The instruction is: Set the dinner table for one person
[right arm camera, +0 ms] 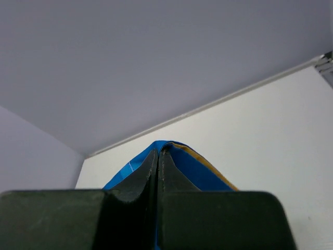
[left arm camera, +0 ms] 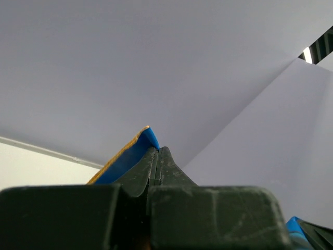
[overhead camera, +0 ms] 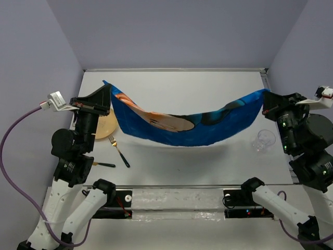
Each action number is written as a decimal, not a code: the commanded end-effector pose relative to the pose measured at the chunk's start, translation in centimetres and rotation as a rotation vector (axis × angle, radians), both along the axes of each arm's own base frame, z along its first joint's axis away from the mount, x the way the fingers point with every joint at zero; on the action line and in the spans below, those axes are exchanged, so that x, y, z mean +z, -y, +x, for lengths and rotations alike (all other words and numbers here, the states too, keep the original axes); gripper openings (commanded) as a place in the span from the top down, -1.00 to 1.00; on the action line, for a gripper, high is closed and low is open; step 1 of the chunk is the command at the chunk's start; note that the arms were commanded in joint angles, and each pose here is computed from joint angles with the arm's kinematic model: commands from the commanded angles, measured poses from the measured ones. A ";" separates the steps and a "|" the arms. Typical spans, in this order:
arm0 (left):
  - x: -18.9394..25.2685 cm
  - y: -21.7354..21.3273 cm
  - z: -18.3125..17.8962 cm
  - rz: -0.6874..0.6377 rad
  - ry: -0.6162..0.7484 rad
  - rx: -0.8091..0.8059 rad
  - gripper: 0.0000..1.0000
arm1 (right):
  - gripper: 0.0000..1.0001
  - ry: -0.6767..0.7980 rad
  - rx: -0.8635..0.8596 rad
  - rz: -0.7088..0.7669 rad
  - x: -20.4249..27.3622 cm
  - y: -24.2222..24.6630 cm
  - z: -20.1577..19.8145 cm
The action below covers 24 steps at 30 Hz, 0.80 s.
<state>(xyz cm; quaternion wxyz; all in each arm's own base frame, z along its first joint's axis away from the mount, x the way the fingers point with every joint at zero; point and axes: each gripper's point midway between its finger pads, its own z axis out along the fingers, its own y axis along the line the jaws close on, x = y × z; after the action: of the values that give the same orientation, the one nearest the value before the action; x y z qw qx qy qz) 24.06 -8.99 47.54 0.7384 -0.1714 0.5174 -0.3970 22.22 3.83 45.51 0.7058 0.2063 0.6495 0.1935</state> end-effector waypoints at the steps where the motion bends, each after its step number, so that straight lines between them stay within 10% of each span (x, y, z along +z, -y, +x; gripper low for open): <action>1: 1.4 -0.2 0.7 -0.028 0.036 0.024 1.00 | 1.00 -0.047 -0.134 -0.139 0.1 1.6 2.2; 13: -6.9 1.4 11.5 -0.003 -0.193 0.071 1.00 | 1.00 -0.139 -0.240 -0.217 -4.4 2.6 13.3; 24: 2.6 1.0 17.3 0.080 -0.105 0.005 1.00 | 1.00 -0.058 -0.183 -0.166 3.2 6.6 20.6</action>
<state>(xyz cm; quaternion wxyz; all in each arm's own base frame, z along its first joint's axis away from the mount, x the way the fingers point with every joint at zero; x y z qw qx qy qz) 44.48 -10.49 39.79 0.6458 -0.2260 0.6470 -0.3365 44.19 -2.59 38.49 0.6281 0.2375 0.7401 0.0365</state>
